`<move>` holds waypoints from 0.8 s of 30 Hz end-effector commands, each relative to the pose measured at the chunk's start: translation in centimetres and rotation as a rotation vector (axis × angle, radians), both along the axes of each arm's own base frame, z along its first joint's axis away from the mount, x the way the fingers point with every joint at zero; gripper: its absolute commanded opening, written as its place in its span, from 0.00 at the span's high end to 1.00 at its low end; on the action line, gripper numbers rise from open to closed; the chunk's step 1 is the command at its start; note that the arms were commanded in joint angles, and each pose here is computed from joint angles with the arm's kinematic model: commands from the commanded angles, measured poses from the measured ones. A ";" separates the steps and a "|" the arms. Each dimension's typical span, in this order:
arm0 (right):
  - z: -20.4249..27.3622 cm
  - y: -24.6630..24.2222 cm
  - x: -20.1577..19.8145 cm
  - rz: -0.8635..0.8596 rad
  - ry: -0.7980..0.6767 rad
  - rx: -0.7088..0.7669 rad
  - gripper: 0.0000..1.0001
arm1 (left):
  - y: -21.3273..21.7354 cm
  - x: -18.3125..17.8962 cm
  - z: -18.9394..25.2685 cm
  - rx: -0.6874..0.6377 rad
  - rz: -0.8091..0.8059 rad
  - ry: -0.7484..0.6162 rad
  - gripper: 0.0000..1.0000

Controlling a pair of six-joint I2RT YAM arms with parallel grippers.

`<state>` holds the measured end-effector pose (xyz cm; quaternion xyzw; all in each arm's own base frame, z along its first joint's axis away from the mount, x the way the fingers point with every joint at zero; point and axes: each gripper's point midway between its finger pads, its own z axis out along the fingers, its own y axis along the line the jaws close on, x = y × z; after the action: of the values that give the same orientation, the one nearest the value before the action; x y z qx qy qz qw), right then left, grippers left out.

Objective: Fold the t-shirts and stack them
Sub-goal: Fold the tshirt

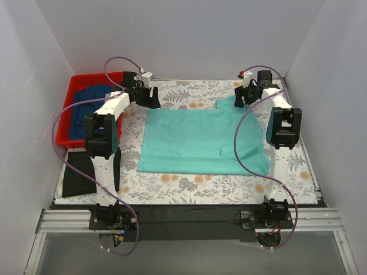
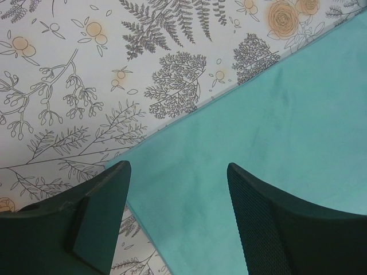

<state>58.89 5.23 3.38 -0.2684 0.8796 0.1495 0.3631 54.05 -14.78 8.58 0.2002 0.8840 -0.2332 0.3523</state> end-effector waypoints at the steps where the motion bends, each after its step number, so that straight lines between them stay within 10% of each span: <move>1: 2.6 -0.8 3.4 -0.031 -0.129 -0.030 0.25 | 0.0 -0.2 -0.1 -0.003 -0.013 -0.007 0.34; 24: -1.0 2.7 5.0 -0.020 -0.125 -0.031 0.70 | 0.9 -0.1 -1.0 0.082 -0.057 -0.038 0.35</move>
<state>63.46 6.92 2.99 -0.2612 0.8636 0.1224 0.4135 53.71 -14.32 5.55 0.2299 0.8872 -0.2194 0.3344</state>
